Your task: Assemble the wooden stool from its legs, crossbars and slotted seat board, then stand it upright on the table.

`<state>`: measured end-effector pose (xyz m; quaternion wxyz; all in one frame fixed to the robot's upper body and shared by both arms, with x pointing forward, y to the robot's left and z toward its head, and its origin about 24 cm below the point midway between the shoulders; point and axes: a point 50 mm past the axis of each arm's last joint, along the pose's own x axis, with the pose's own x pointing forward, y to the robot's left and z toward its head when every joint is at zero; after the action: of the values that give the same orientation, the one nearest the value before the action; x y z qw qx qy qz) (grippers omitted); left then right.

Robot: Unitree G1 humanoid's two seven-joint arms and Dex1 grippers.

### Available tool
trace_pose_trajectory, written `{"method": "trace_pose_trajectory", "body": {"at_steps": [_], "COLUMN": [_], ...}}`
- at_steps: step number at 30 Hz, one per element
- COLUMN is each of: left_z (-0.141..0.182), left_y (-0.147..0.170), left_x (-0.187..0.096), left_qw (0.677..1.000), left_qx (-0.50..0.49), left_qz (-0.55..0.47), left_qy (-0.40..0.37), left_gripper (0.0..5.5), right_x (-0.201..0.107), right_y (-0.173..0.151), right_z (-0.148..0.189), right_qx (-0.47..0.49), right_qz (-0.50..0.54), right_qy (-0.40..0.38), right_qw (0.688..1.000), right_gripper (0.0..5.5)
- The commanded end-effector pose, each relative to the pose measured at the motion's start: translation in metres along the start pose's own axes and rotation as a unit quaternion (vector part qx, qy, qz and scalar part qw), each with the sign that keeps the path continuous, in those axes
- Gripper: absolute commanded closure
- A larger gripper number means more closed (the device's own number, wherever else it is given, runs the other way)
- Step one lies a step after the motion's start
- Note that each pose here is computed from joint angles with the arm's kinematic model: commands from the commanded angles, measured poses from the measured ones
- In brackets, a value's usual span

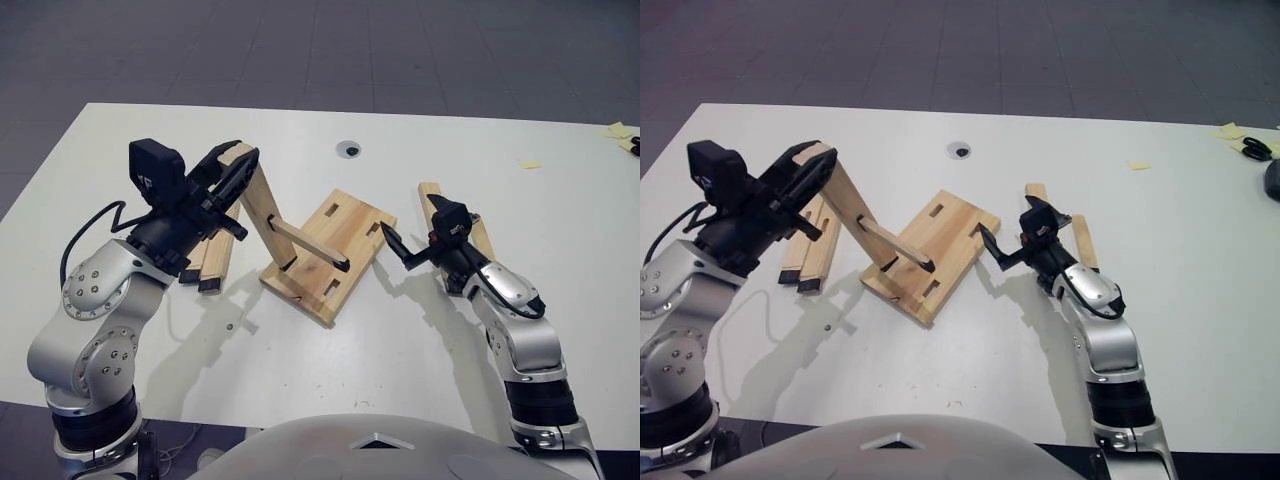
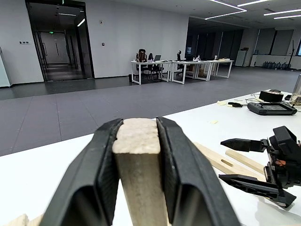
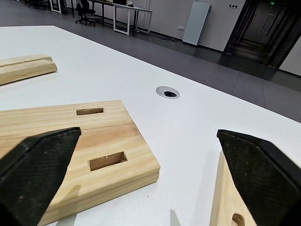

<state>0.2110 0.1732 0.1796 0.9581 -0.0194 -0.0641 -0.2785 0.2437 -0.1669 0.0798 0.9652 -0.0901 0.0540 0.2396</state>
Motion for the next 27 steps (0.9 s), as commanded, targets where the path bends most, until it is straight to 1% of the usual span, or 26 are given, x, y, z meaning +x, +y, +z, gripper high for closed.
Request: {"method": "trace_pose_trajectory", "body": {"at_steps": [1,3,5,8,12,17,19,21,24,27], "left_z": [-0.065,-0.080,-0.090,-0.097,-0.107,-0.120,-0.115,-0.103,-0.080,-0.063], "left_y": [0.004,0.001,-0.007,-0.015,-0.026,-0.029,-0.021,-0.011,-0.004,-0.002], "left_x": [-0.027,-0.040,-0.047,-0.053,-0.066,-0.079,-0.071,-0.053,-0.025,-0.007], "left_qw": [0.982,0.975,0.971,0.969,0.965,0.961,0.966,0.976,0.987,0.990], "left_qx": [-0.043,-0.057,-0.063,-0.055,-0.013,-0.019,-0.025,-0.004,0.035,0.085], "left_qz": [0.047,0.063,0.061,0.049,0.016,0.029,0.047,0.050,0.026,-0.005], "left_qy": [0.178,0.205,0.222,0.235,0.262,0.274,0.251,0.214,0.157,0.115], "left_gripper": [4.46,4.46,4.46,4.46,4.46,4.46,4.46,4.46,4.46,4.45], "right_x": [0.001,0.000,-0.001,-0.001,0.000,0.002,0.002,0.004,0.008,0.012], "right_y": [-0.003,-0.004,-0.004,-0.003,-0.005,-0.006,-0.007,-0.007,-0.009,-0.011], "right_z": [0.004,0.003,0.002,0.003,0.004,0.007,0.007,0.007,0.010,0.013], "right_qx": [-0.007,-0.008,-0.008,-0.008,-0.010,-0.012,-0.012,-0.012,-0.015,-0.021], "right_qz": [-0.001,-0.003,-0.004,-0.002,-0.003,-0.006,-0.006,-0.007,-0.007,-0.005], "right_qy": [-0.006,-0.004,-0.002,-0.002,-0.004,-0.007,-0.008,-0.008,-0.013,-0.018], "right_qw": [1.000,1.000,1.000,1.000,1.000,1.000,1.000,1.000,1.000,1.000], "right_gripper": [0.10,0.10,0.10,0.10,0.10,0.10,0.10,0.10,0.10,0.10]}}
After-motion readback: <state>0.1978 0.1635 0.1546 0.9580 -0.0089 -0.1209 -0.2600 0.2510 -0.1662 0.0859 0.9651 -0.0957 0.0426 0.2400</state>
